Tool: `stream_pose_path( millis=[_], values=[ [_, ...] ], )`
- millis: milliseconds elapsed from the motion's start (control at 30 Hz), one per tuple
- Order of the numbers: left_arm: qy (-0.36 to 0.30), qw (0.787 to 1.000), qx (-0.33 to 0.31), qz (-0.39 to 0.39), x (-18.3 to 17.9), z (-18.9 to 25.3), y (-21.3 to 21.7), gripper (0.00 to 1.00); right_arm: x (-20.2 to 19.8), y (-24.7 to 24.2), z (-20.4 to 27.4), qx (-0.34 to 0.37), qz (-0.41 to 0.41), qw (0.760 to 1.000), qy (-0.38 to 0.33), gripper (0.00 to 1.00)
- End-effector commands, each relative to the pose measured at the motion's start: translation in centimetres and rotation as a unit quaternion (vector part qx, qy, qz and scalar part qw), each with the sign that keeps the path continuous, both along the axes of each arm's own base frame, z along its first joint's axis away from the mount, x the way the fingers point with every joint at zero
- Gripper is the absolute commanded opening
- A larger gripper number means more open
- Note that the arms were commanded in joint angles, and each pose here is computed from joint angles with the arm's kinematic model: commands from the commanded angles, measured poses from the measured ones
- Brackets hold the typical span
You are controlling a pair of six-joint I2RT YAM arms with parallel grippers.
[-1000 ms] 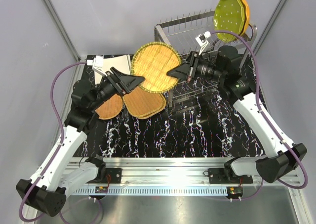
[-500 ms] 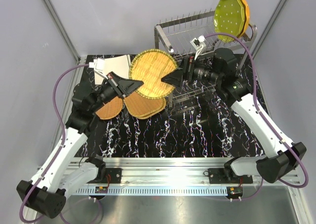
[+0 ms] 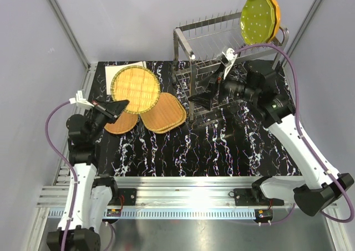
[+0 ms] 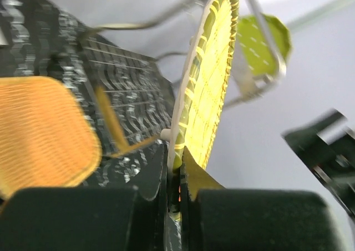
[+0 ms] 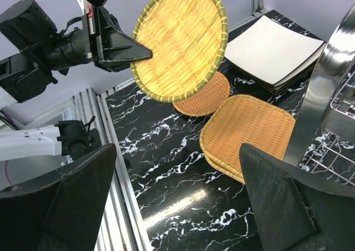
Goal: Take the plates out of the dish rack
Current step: Place the plate on the table
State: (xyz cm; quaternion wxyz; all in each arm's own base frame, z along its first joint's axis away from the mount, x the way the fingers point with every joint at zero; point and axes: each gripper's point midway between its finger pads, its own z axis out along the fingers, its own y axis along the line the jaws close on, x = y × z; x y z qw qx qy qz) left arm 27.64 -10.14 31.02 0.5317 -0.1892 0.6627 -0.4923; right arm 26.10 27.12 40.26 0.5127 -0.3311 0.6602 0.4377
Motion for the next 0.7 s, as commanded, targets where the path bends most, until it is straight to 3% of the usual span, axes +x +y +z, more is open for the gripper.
stream_pose_path(
  millis=[0, 333, 667],
  values=[
    [-0.007, 1.000, -0.015, 0.005, -0.1, -0.8, 1.2, 0.00, -0.8, -0.5, 0.3, -0.014, 0.006, 0.999, -0.043, 1.00],
    [0.068, 0.992, -0.018, 0.104, 2.1, -9.5, 8.5, 0.00, -1.4, -1.5, 0.0, -0.032, 0.000, 0.997, -0.067, 1.00],
    [0.138, 0.980, -0.013, 0.143, 3.2, -15.5, 12.3, 0.00, -0.8, -2.7, 0.0, -0.035, -0.021, 0.997, -0.073, 1.00]
  ],
)
